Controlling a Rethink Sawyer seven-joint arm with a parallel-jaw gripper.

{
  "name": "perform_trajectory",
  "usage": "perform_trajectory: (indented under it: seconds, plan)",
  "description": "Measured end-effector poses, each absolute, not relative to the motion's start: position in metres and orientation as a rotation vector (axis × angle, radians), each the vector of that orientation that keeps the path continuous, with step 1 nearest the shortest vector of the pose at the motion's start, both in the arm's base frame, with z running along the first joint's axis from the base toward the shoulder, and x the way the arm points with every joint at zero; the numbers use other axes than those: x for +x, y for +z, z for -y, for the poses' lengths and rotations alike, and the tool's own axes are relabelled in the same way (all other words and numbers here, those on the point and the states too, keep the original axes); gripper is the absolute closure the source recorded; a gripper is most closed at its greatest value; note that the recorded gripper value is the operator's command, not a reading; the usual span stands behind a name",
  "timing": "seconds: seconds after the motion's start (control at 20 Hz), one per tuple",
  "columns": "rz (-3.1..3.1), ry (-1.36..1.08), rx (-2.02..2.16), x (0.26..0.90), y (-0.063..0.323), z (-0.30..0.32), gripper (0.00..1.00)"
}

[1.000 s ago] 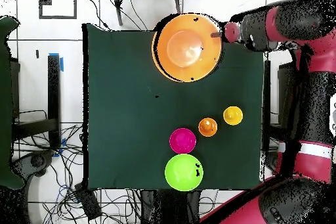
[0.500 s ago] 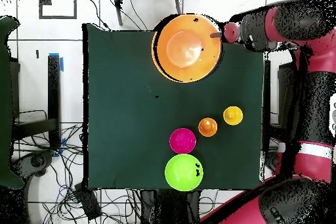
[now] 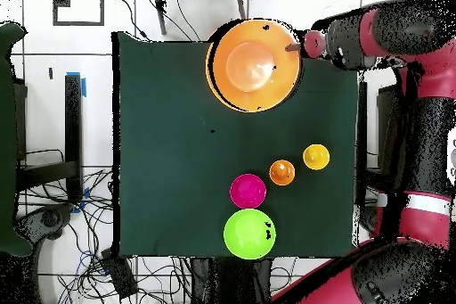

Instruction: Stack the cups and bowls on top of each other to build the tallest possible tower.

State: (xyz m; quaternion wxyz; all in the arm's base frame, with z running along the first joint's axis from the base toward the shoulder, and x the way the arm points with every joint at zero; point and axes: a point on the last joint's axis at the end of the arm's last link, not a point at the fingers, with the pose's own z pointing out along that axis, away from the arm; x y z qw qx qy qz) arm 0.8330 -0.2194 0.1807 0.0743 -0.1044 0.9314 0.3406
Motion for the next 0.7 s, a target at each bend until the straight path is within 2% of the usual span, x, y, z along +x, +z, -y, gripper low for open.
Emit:
perform_trajectory:
  seconds: [0.7]
  plan:
    - [-2.793, 1.016, -0.311, 0.8337, 0.1798, 0.2186, 1.00]
